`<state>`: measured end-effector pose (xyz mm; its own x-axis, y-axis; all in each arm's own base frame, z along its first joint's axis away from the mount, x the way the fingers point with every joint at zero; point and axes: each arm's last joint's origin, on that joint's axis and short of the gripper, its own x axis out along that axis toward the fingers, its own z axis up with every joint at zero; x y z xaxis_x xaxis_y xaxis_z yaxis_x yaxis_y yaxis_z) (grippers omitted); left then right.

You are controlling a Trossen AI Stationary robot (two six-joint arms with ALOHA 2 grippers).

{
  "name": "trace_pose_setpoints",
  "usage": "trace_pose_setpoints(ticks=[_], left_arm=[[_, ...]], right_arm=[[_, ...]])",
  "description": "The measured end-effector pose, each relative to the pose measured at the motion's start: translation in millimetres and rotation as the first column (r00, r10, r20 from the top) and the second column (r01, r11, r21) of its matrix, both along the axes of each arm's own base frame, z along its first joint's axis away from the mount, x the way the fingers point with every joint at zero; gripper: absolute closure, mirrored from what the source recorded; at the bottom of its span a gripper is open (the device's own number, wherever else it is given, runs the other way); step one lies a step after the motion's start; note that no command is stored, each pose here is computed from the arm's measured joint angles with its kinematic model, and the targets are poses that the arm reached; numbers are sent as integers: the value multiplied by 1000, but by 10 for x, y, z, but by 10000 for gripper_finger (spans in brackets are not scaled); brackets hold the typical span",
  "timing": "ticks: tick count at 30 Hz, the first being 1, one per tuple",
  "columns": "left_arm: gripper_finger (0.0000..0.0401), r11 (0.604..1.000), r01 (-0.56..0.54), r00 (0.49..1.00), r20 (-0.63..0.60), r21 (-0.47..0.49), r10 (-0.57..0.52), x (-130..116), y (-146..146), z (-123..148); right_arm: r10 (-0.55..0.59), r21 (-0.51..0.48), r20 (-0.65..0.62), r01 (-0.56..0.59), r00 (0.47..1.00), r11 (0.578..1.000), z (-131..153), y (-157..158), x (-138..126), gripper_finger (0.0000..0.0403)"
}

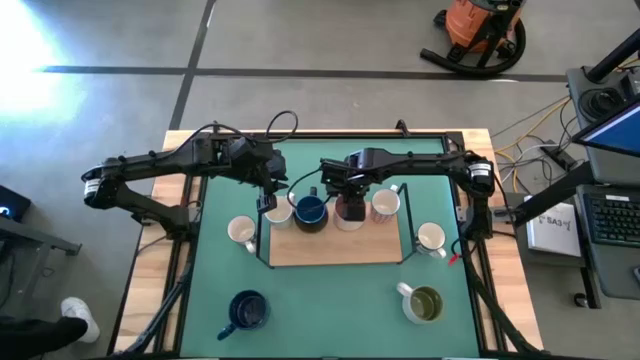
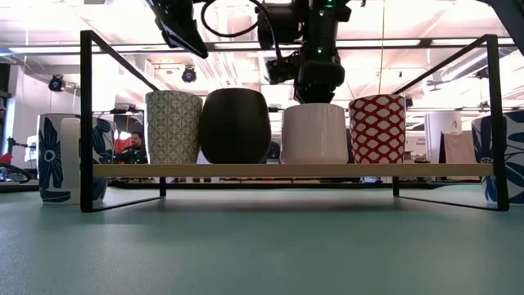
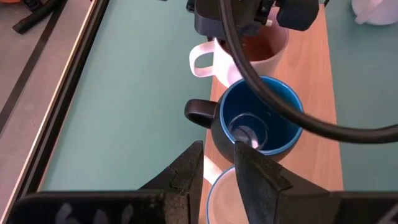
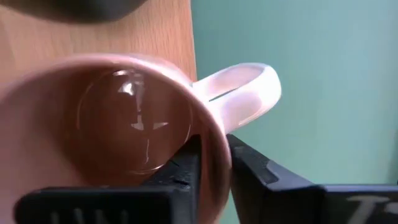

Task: Place coffee mugs
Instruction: Put the light orange mug on the shelf, then put the left blue patterned mug on the shelf

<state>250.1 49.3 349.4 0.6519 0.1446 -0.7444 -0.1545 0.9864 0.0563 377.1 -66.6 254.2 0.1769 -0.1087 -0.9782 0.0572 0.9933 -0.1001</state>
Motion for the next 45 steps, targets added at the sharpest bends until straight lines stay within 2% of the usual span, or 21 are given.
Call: trace_pose_setpoints(ticks=[8, 14, 19, 22, 27, 33, 40, 45], left_arm=[[328, 1000, -18, 1000, -3, -16, 17, -3, -1, -5], [328, 997, -58, 998, -33, -55, 57, -30, -7, -28], [328, 975, -174, 975, -160, -138, 152, -146, -29, -99], [328, 942, -294, 934, -260, -164, 246, -250, -43, -140], [328, 845, -511, 795, -462, -159, 394, -447, -103, -255], [328, 781, -605, 687, -598, -155, 413, -583, -247, -502], [328, 735, -662, 608, -679, -146, 411, -720, -336, -814], [328, 731, -663, 611, -681, -162, 403, -742, -345, -973]], right_arm=[[-80, 24, -17, 80, 997, 996, 331, 45, -143, 289], [-132, 36, 33, 131, 991, 991, 580, 138, -268, 291], [-125, 38, 67, 122, 990, 992, 760, 217, -403, 304], [-119, 38, 91, 116, 989, 992, 832, 245, -452, 310], [-104, 38, 102, 100, 989, 994, 869, 295, -479, 317], [-71, 32, 98, 69, 993, 997, 867, 338, -477, 315], [-63, 32, 48, 62, 997, 998, 861, 346, -529, 303], [-61, 32, 47, 60, 997, 998, 894, 364, -571, 301]])
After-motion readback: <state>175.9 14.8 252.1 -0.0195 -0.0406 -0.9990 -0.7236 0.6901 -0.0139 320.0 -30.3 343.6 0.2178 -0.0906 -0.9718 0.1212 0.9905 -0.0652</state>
